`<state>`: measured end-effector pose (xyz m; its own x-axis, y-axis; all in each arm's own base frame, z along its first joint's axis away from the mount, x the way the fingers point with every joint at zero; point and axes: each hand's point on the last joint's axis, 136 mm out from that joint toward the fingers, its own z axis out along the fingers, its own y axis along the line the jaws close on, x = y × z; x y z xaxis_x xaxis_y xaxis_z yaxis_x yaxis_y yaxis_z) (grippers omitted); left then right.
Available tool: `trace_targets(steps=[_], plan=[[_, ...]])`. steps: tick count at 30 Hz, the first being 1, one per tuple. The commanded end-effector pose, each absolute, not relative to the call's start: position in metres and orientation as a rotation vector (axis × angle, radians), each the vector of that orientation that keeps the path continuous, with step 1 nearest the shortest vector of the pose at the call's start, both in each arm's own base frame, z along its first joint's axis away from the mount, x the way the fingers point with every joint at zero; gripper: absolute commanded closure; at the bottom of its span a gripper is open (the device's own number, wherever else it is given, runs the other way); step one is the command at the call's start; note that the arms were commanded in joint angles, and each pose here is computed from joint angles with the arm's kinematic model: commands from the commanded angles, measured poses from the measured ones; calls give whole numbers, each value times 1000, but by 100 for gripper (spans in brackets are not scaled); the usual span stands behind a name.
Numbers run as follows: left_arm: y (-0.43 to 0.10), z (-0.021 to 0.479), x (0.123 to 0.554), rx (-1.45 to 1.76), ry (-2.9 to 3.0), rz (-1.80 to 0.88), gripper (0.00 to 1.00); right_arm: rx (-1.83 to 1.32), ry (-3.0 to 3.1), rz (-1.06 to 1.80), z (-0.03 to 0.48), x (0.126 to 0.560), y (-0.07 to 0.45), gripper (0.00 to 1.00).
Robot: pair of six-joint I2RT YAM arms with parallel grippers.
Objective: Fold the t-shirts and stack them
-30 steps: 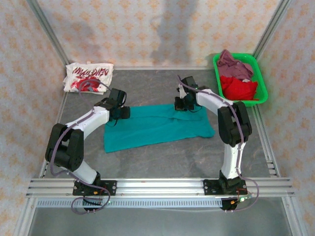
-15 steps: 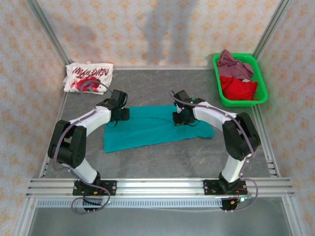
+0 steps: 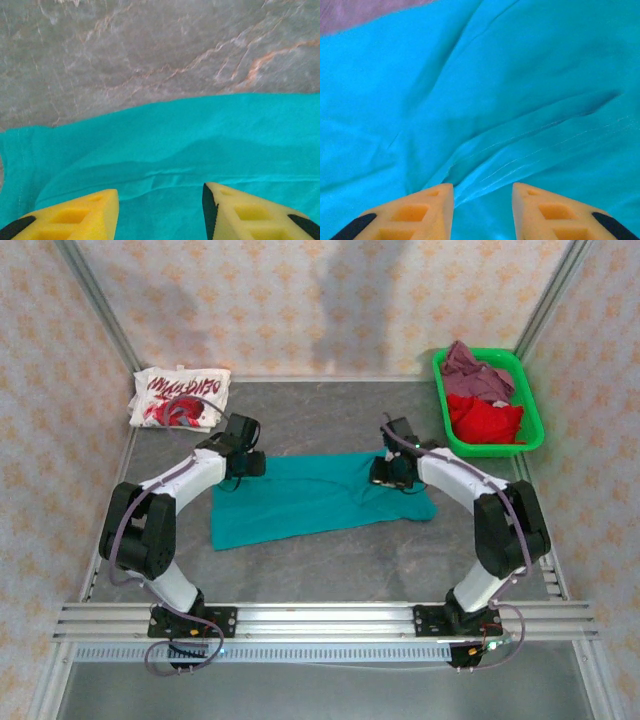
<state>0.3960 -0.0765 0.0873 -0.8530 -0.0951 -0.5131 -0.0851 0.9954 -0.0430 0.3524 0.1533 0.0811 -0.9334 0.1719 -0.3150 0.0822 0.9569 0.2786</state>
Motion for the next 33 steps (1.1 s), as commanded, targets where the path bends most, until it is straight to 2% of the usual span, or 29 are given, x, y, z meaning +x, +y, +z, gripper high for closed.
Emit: trace_targets(steps=[1, 6, 10, 16, 26, 30, 33], plan=[[-77, 91, 395, -137, 2608, -26, 52, 228, 2709, 401, 99, 386, 163, 71], [-77, 86, 392, -137, 2624, -23, 52, 146, 2778, 235, 87, 410, 166, 74], [-72, 83, 387, -140, 2627, 11, 52, 64, 2844, 154, 71, 407, 169, 74], [-69, 81, 384, -138, 2639, 35, 52, 15, 2891, 138, 57, 379, 166, 76], [-70, 76, 387, -155, 2648, 28, 52, -14, 2954, 78, 69, 310, 135, 78], [-70, 74, 387, -162, 2649, 26, 52, -6, 2959, 81, 76, 297, 129, 79], [-76, 77, 388, -142, 2649, -9, 52, 20, 2933, 91, 79, 303, 129, 77]])
